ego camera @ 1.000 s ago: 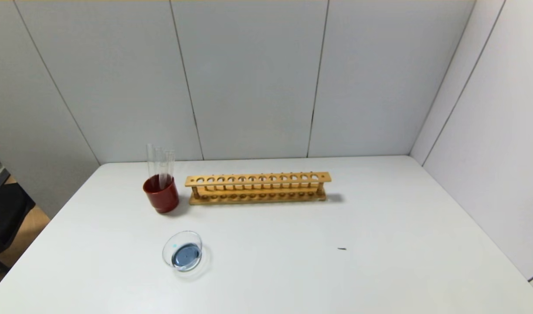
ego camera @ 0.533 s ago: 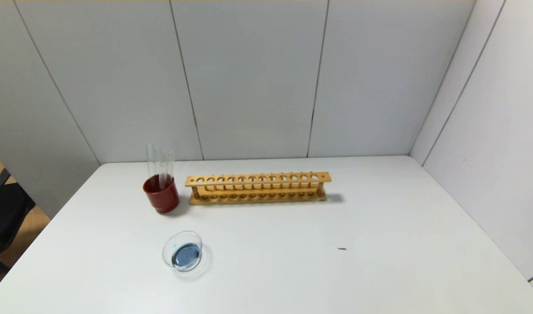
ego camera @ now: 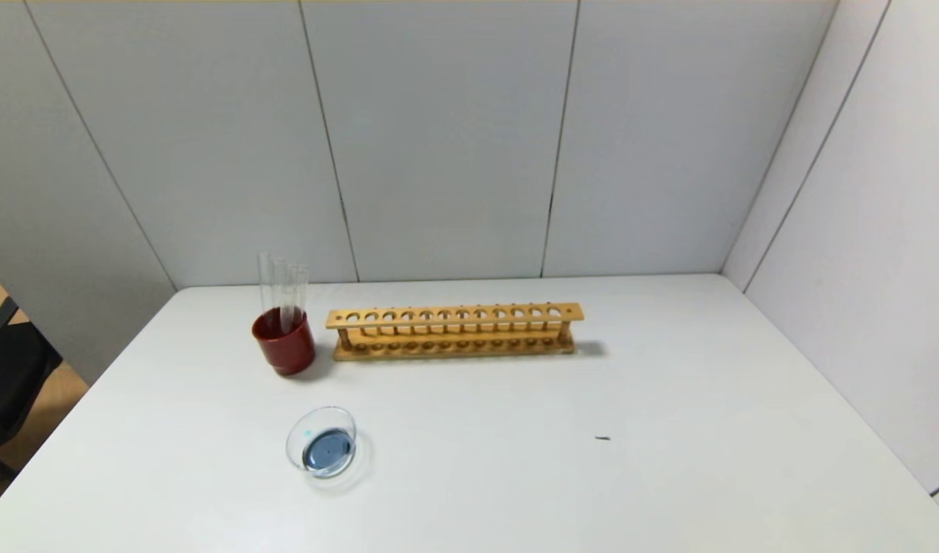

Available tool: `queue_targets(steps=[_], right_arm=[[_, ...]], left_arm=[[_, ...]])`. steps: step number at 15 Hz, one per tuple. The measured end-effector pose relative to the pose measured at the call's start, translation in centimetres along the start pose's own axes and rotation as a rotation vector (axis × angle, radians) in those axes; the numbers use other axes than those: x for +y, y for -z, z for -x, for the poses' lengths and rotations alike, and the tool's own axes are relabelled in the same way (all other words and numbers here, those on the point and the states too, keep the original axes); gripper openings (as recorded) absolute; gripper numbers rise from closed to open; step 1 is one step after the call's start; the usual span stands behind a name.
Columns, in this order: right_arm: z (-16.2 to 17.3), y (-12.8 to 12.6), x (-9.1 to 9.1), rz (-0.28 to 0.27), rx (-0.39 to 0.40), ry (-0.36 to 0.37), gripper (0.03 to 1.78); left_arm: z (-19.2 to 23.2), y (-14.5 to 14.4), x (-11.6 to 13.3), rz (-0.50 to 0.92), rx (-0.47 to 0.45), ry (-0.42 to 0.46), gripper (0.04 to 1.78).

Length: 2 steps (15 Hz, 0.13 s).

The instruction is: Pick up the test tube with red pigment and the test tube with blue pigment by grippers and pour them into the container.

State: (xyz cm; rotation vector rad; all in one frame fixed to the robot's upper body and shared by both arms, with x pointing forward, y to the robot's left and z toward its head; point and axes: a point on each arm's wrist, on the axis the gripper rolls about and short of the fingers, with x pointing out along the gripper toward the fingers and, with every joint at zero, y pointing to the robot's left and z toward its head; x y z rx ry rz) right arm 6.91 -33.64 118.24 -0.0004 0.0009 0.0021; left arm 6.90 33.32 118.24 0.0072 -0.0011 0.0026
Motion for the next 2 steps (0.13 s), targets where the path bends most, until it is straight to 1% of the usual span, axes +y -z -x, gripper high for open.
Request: queue_targets(steps=[2], right_arm=[[0.0,0.0,0.0,0.0,0.0,0.0,1.75]], left_arm=[[0.0,0.0,0.0,0.0,0.0,0.0,1.75]])
